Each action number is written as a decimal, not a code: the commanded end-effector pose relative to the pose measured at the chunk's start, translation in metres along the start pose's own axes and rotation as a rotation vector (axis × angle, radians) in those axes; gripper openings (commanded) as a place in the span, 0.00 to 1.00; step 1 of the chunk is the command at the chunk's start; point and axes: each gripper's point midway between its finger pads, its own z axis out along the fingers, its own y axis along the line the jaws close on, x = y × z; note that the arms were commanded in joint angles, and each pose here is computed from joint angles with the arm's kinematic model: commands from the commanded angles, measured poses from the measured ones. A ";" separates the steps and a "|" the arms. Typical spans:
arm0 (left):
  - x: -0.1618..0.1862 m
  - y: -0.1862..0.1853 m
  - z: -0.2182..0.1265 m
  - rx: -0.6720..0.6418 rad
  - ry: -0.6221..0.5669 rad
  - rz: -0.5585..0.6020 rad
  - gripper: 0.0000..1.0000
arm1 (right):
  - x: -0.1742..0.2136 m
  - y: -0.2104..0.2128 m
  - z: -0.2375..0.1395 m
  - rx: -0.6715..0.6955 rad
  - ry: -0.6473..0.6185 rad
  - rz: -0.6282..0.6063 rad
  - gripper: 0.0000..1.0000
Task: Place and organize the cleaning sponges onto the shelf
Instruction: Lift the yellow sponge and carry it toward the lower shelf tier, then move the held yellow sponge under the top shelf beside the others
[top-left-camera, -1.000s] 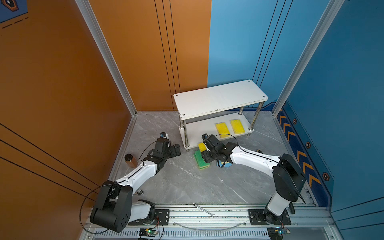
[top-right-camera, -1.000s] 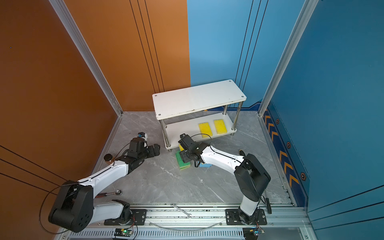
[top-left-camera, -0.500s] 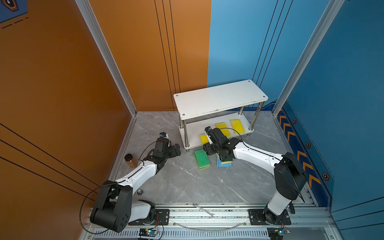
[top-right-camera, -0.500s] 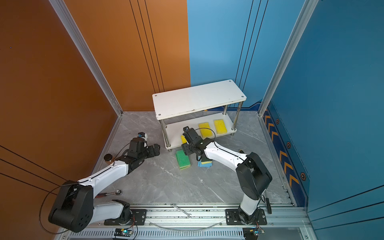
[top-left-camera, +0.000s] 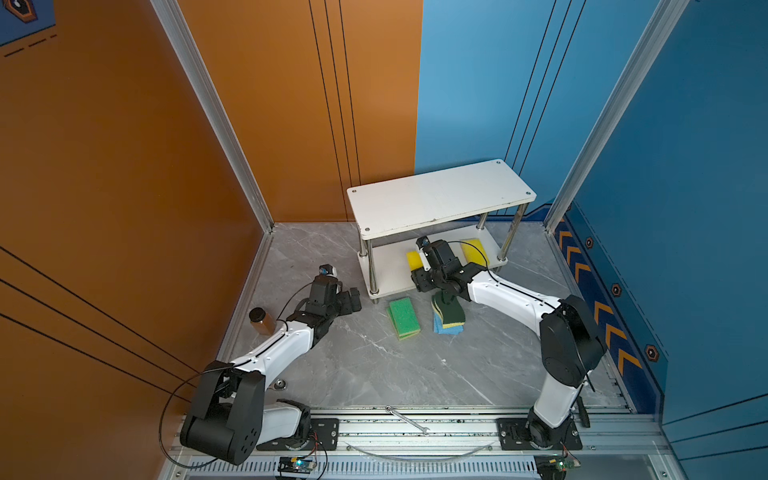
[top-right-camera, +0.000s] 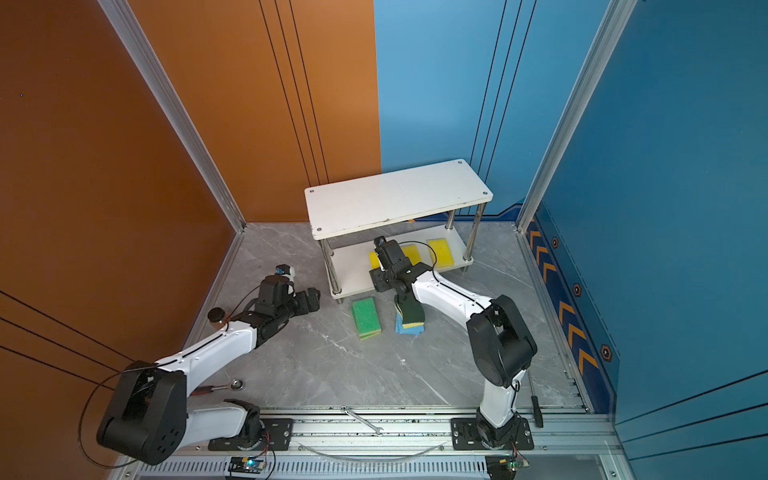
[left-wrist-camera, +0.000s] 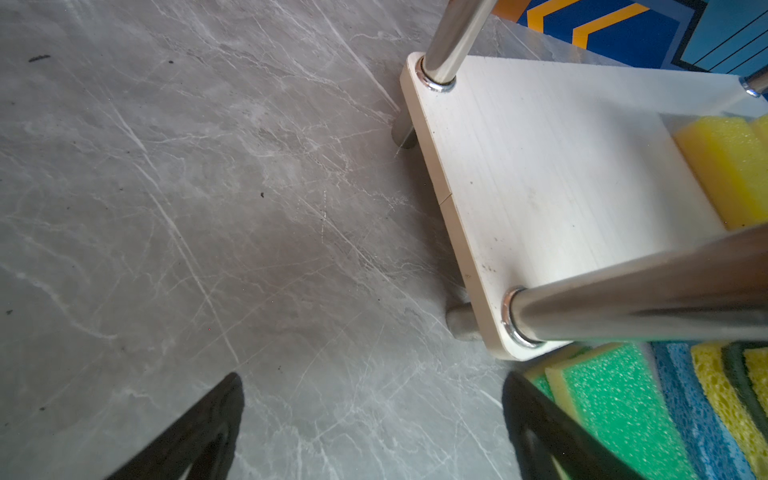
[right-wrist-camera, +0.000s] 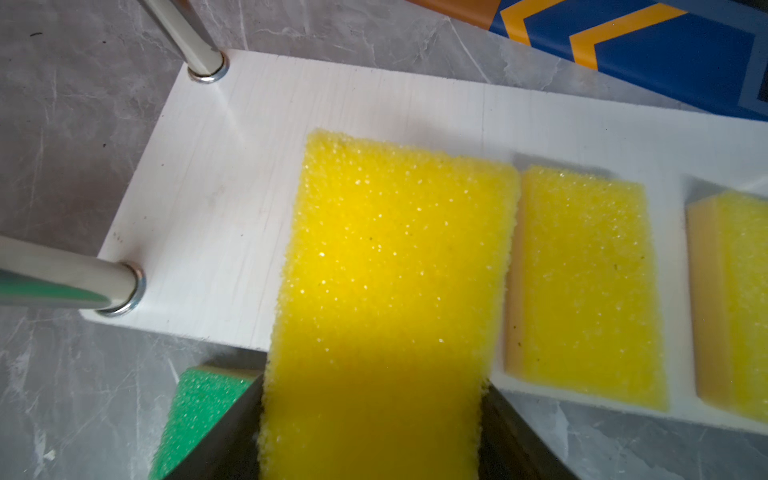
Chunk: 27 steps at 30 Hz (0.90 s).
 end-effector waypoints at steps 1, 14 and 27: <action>0.000 0.002 -0.002 -0.001 -0.002 -0.008 0.98 | -0.013 -0.006 0.006 0.011 -0.030 -0.008 0.70; -0.001 0.003 -0.002 -0.008 -0.002 -0.006 0.98 | -0.012 -0.019 0.033 0.032 -0.011 0.012 0.70; -0.001 0.004 -0.003 -0.011 -0.003 -0.006 0.97 | -0.002 -0.030 0.049 0.058 0.018 0.023 0.70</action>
